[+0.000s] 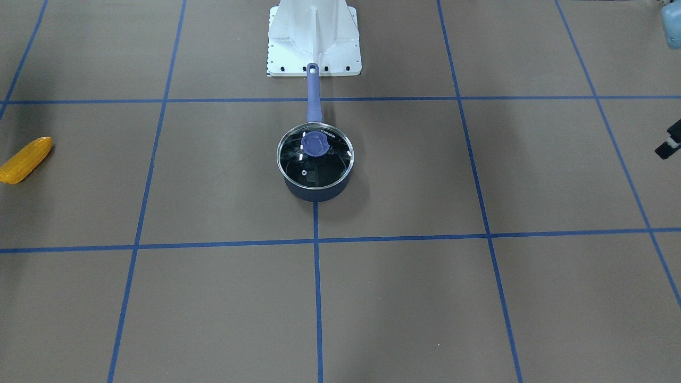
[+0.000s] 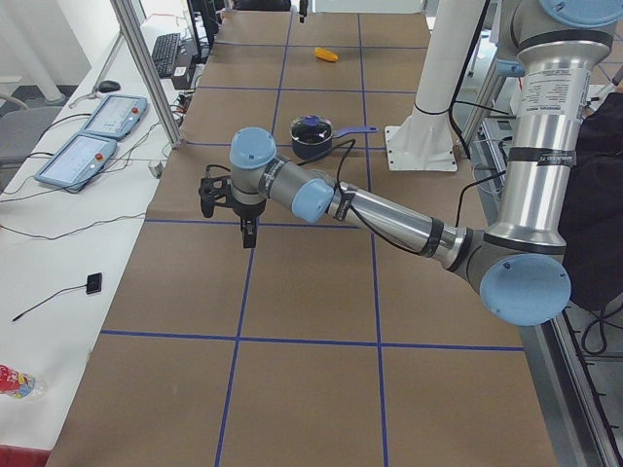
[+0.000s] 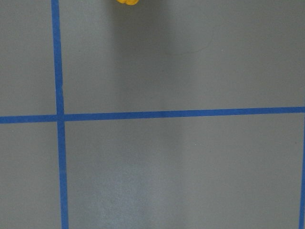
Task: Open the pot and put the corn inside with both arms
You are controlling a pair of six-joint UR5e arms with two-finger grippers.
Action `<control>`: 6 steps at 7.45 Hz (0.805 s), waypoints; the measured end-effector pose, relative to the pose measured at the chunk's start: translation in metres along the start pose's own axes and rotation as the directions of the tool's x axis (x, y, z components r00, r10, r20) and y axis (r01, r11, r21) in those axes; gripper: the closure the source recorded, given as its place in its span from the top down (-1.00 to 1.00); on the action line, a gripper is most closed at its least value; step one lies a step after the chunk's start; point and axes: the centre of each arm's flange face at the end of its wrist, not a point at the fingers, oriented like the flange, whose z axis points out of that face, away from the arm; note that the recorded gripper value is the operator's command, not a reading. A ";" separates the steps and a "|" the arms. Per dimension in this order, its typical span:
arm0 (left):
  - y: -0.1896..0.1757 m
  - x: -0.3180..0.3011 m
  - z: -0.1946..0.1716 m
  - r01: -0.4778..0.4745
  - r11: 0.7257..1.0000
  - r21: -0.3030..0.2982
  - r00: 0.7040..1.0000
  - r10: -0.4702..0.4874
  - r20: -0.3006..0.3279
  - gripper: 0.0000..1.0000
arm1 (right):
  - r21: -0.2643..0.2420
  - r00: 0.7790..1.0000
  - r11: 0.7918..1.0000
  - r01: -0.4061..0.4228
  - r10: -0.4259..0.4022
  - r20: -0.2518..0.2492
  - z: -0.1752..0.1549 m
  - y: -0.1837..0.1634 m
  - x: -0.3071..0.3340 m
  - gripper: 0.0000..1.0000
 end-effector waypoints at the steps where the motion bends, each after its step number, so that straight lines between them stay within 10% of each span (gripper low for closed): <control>1: 0.012 0.043 0.008 0.024 1.000 -0.007 1.000 -0.024 -0.013 0.96 | -0.016 0.999 0.999 -0.030 0.030 -0.014 0.010 0.005 0.000 1.00; 6: 0.100 0.281 0.016 0.090 0.995 -0.052 0.995 -0.088 0.042 0.96 | -0.063 0.994 0.992 -0.111 0.109 -0.031 0.039 0.030 -0.005 1.00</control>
